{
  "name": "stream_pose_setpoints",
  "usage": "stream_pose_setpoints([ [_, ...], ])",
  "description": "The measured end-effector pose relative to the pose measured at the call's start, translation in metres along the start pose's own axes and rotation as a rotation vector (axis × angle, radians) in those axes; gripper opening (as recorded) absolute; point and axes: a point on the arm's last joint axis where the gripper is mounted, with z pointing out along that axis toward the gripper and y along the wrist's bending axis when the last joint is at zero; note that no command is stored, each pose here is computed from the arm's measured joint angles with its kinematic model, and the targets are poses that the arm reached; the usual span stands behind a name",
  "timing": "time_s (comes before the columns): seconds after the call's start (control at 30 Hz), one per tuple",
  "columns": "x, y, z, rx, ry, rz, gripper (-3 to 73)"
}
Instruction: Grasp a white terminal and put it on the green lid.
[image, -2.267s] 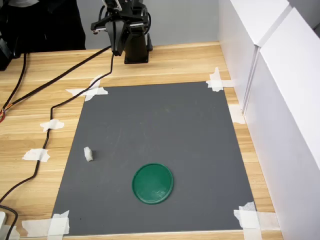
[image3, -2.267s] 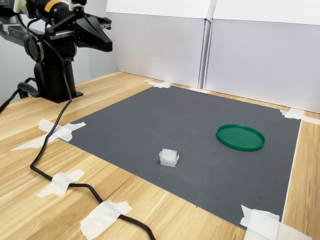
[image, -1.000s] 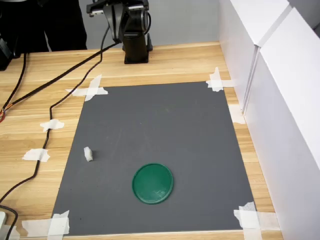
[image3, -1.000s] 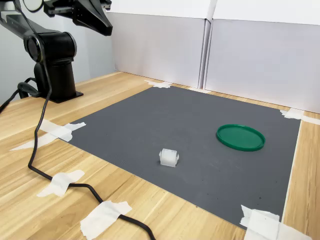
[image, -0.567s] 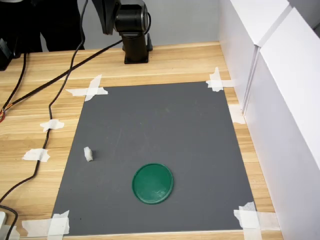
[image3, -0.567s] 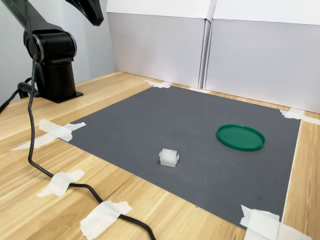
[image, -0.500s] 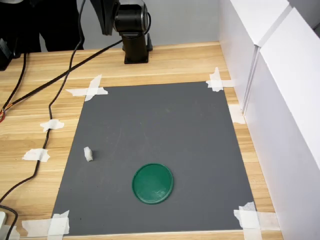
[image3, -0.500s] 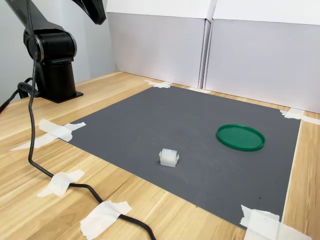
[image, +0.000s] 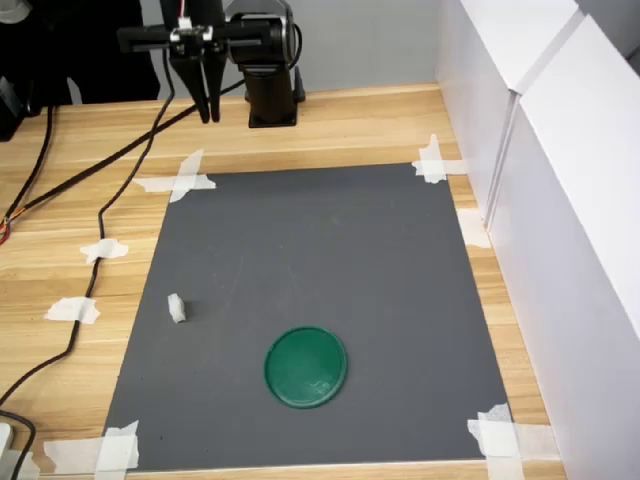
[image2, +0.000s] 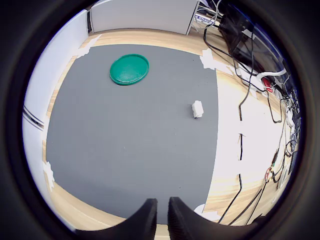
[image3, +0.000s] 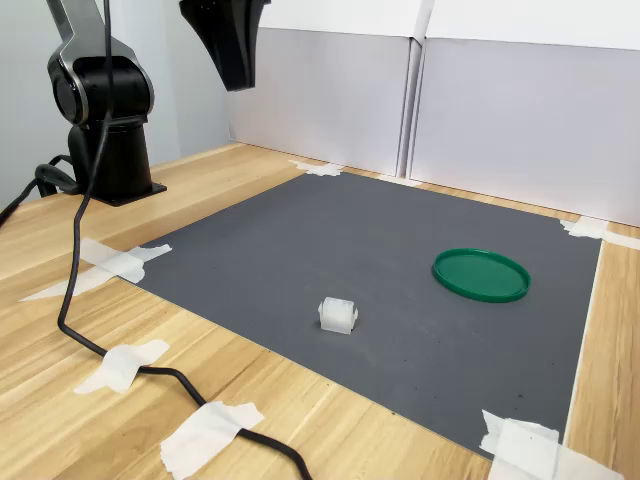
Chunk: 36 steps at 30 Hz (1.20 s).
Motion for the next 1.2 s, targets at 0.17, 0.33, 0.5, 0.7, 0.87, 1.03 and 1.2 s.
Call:
stream_pose_setpoints([
  [0.17,-0.026,-0.009,0.023,-0.022,0.042,-0.008,28.1],
  [0.33,-0.044,-0.033,0.047,-0.026,0.064,0.021,41.4],
  [0.5,-0.060,-0.057,0.071,-0.028,0.090,-0.007,44.3],
  [0.7,-0.078,-0.064,0.108,-0.074,0.122,-0.053,44.4],
  [0.87,-0.087,-0.069,0.138,-0.083,0.142,-0.067,44.4],
  [1.03,-0.086,-0.070,0.167,-0.104,0.185,-0.083,44.4],
  [1.2,-0.084,-0.070,0.186,-0.116,0.208,-0.111,44.4],
])
